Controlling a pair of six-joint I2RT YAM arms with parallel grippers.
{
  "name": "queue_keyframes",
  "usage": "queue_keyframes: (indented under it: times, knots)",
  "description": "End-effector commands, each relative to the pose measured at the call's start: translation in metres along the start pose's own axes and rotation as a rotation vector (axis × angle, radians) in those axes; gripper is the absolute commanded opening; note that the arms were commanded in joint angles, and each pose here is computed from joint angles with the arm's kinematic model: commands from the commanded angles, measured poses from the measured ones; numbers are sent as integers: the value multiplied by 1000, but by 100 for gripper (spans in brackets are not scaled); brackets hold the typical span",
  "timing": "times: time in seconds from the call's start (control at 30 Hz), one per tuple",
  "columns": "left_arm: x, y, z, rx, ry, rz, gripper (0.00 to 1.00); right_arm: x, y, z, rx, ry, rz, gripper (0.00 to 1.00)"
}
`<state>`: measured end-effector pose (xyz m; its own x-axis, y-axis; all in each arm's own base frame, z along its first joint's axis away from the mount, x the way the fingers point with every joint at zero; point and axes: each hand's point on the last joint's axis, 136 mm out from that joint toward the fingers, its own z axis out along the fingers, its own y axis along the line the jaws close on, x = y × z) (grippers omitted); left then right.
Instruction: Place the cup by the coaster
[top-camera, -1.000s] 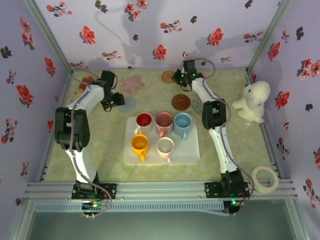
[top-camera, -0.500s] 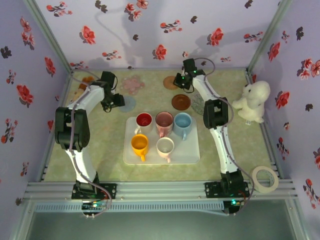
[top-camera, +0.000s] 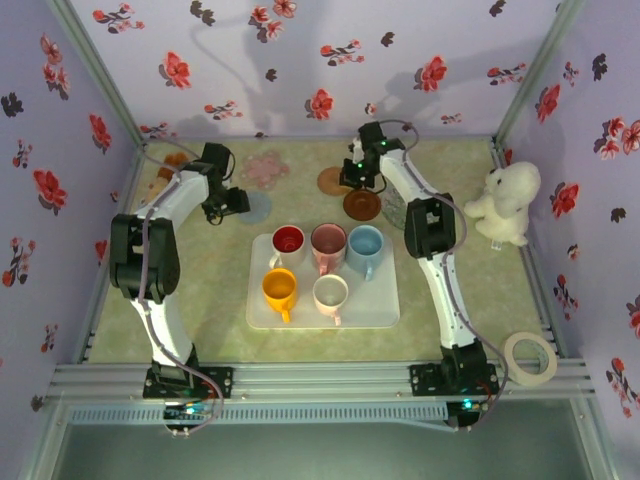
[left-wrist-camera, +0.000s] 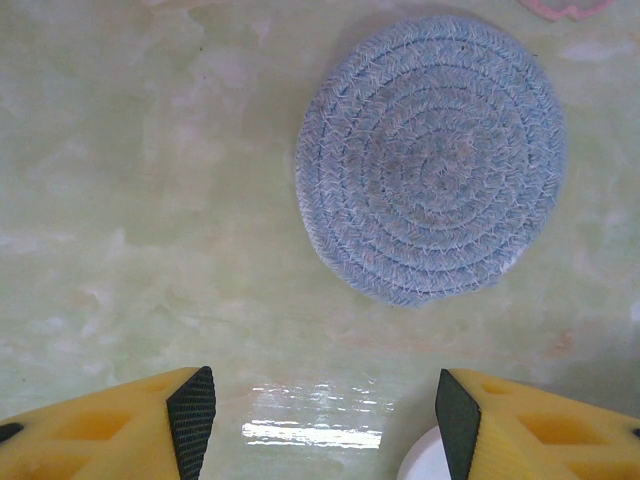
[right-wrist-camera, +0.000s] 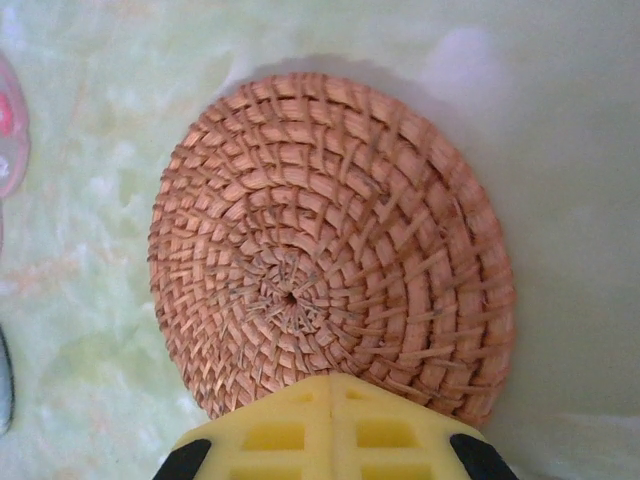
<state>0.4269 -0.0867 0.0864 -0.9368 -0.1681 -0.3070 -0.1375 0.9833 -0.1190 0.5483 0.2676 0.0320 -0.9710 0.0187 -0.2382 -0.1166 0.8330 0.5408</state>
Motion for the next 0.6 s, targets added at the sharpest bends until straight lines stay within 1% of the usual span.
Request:
queue_keyframes:
  times: [0.0,0.2,0.57]
  knots:
    - [2,-6,0,20,6,16,64,34,14,19,-37,120,-27,4]
    - [0,-7,0,22,3,15,64,48,18,26,-45,163,-47,4]
    - [-7,-10,2,28,-11,13,64,72,11,22,-14,250,-67,4]
